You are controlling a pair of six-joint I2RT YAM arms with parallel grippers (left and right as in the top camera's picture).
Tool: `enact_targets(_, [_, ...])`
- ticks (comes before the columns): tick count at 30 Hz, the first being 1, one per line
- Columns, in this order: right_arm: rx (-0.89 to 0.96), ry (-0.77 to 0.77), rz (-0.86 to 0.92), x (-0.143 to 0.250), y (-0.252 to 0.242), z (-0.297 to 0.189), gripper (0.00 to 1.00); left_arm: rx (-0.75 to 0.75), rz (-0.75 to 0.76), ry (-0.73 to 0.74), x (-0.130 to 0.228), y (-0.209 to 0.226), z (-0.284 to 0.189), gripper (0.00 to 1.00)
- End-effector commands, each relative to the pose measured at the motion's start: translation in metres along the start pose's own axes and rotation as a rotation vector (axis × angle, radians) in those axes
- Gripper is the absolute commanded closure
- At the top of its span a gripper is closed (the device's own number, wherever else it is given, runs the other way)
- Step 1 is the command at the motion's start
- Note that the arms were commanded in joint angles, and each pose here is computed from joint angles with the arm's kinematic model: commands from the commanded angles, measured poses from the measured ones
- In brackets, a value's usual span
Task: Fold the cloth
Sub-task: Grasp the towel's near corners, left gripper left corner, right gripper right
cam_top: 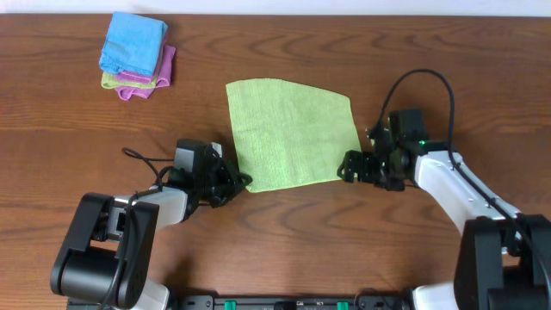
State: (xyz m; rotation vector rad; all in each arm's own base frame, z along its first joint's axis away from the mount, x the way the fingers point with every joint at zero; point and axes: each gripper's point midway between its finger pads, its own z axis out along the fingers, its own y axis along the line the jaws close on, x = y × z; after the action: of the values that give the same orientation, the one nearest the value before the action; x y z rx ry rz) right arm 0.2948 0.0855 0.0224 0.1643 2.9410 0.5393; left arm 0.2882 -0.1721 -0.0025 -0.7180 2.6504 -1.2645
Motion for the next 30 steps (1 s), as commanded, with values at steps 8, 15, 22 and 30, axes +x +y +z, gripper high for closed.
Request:
enact_targets(8, [-0.019, -0.065, 0.053, -0.005, -0.004, 0.014, 0.06, 0.002, 0.014, 0.019, 0.006, 0.002, -0.002, 0.94])
enact_targets(15, [-0.026, -0.092, 0.084, -0.012, -0.006, 0.025, 0.07, 0.006, 0.013, 0.024, 0.006, 0.002, -0.002, 0.94])
enact_targets(22, [-0.107, -0.018, 0.100, -0.003, 0.000, 0.050, 0.12, 0.010, 0.013, 0.030, 0.008, 0.001, -0.002, 0.94])
enact_targets(30, [-0.163, -0.013, 0.066, -0.003, 0.017, 0.052, 0.64, 0.014, 0.018, 0.020, 0.004, 0.000, -0.004, 0.94])
